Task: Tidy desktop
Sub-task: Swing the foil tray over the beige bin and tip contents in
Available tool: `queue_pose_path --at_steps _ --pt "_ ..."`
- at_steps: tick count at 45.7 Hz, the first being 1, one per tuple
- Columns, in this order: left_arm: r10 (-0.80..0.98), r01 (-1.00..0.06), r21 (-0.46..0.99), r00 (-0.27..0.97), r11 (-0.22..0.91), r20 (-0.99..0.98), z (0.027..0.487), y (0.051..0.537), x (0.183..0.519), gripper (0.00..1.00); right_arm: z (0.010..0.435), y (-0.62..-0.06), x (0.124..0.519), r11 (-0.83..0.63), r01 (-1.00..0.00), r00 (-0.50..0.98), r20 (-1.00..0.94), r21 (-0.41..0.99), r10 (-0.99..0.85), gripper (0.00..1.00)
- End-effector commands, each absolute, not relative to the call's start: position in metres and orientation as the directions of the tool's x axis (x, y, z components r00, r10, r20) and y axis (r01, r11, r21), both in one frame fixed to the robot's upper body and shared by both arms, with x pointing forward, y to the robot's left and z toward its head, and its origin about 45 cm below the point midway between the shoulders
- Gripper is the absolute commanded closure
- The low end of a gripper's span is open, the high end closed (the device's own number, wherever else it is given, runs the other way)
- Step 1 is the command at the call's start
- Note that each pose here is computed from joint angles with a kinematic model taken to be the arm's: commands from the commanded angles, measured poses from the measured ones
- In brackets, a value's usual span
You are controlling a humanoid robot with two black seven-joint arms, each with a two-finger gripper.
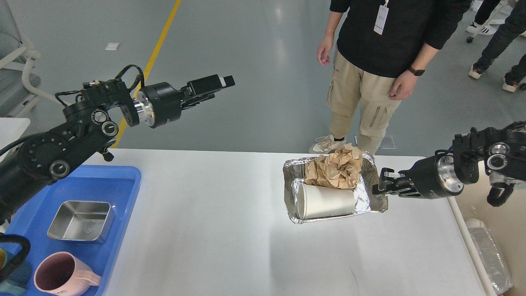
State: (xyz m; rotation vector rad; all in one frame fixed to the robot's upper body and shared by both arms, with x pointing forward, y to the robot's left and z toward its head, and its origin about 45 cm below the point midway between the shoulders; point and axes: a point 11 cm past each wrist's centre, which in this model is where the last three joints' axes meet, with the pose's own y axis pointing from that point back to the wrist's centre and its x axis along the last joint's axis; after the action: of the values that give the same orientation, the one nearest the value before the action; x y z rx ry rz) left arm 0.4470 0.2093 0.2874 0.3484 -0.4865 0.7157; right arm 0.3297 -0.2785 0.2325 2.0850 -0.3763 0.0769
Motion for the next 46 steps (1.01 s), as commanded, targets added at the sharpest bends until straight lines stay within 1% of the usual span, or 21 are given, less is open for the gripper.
queue_pose_path --at_steps 1,9,15,19,30,38,46 --pt "0.715 -0.794 0.025 0.56 0.608 0.419 0.285 0.258 0.44 0.03 0.232 -0.28 0.329 -0.472 -0.297 0.949 0.205 0.83 -0.238 1.0" --pt "0.865 -0.864 -0.128 0.457 0.488 0.208 0.292 0.3 0.423 0.03 0.234 -0.29 0.331 -0.457 -0.317 0.94 0.212 0.831 -0.266 1.0" --pt "0.93 -0.907 -0.205 0.363 0.368 0.06 0.294 0.337 0.414 0.03 0.236 -0.316 0.333 -0.436 -0.356 0.907 0.193 0.826 -0.375 1.0" --pt "0.944 -0.922 -0.206 0.329 0.329 0.034 0.289 0.354 0.407 0.03 0.238 -0.326 0.333 -0.43 -0.37 0.89 0.181 0.824 -0.418 1.0" --pt "0.963 -0.939 -0.239 0.266 0.248 -0.048 0.29 0.381 0.397 0.03 0.246 -0.361 0.335 -0.4 -0.431 0.811 0.153 0.809 -0.565 1.0" --pt "0.968 -0.947 -0.252 0.229 0.199 -0.098 0.287 0.396 0.388 0.03 0.246 -0.4 0.327 -0.342 -0.477 0.712 0.129 0.81 -0.69 1.0" --pt "0.966 -0.952 -0.248 0.221 0.182 -0.138 0.28 0.4 0.384 0.03 0.238 -0.444 0.317 -0.275 -0.509 0.572 0.082 0.815 -0.816 1.0"
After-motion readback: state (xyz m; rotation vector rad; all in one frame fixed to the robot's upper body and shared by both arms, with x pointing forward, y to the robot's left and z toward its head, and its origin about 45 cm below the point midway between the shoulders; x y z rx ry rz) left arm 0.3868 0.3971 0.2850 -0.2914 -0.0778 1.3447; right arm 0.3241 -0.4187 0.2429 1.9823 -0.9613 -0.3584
